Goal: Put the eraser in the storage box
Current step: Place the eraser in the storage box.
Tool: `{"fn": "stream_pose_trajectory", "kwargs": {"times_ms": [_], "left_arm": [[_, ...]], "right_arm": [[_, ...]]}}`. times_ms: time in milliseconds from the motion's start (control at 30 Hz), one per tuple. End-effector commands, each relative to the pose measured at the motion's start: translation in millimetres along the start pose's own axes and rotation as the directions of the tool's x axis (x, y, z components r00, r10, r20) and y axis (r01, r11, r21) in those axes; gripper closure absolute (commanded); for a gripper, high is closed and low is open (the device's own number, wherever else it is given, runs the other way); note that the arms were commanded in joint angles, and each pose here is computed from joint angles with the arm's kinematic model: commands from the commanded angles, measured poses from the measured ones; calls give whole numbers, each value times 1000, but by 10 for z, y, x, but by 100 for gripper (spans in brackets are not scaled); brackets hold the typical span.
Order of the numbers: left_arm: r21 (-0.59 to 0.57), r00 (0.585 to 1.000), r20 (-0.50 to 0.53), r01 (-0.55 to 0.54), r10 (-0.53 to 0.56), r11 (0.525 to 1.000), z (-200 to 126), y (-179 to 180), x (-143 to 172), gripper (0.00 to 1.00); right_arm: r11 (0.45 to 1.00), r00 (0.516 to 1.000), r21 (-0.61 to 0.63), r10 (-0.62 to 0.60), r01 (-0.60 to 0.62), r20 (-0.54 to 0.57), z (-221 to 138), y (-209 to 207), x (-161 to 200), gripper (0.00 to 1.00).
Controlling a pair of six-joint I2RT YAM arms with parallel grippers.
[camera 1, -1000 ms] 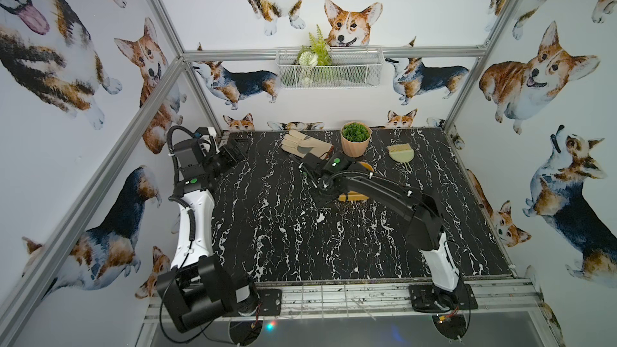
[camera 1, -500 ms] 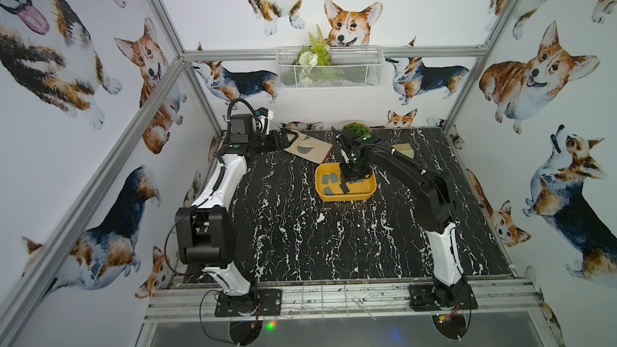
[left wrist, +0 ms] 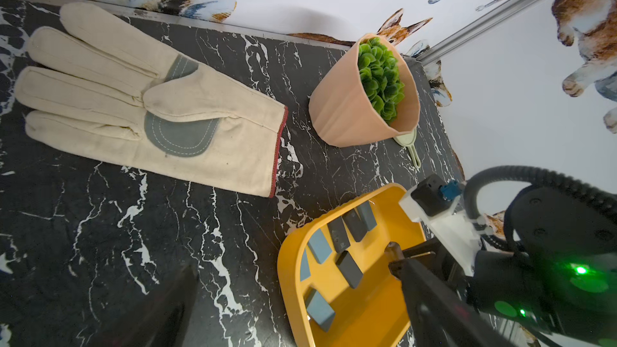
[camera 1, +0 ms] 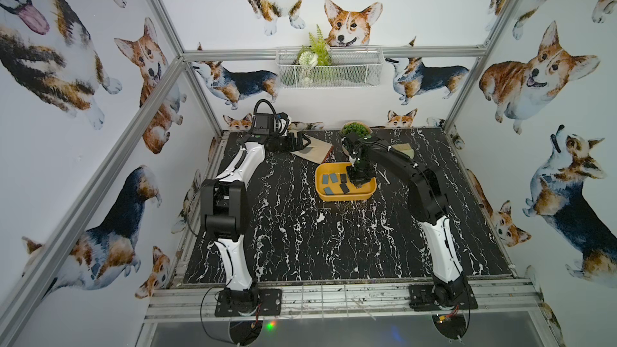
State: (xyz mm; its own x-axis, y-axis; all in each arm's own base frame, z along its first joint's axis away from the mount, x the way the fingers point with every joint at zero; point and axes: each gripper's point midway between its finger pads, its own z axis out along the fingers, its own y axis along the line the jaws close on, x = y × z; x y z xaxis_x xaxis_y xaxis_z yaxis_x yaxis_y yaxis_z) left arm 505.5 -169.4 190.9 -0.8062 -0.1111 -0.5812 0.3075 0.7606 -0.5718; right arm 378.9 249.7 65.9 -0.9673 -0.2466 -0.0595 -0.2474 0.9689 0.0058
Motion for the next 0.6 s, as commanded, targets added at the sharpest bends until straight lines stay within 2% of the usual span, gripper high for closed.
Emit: {"fn": "stream_pose_trajectory", "kwargs": {"times_ms": [0,367,567], "left_arm": [[13,1000,3,-4,4,1000,38,-12,-32,3],[10,1000,-5,0,0,1000,83,49,-62,3],[4,1000,-5,8,-8,1000,65,101,-63,3]], "right_arm": [[1000,998,4,5,-5,-56,91,-76,95,78],[1000,994,-3,28,-29,-107,282,-111,124,76],[999,993,-11,32,-34,-113,300,-86,99,68]]}}
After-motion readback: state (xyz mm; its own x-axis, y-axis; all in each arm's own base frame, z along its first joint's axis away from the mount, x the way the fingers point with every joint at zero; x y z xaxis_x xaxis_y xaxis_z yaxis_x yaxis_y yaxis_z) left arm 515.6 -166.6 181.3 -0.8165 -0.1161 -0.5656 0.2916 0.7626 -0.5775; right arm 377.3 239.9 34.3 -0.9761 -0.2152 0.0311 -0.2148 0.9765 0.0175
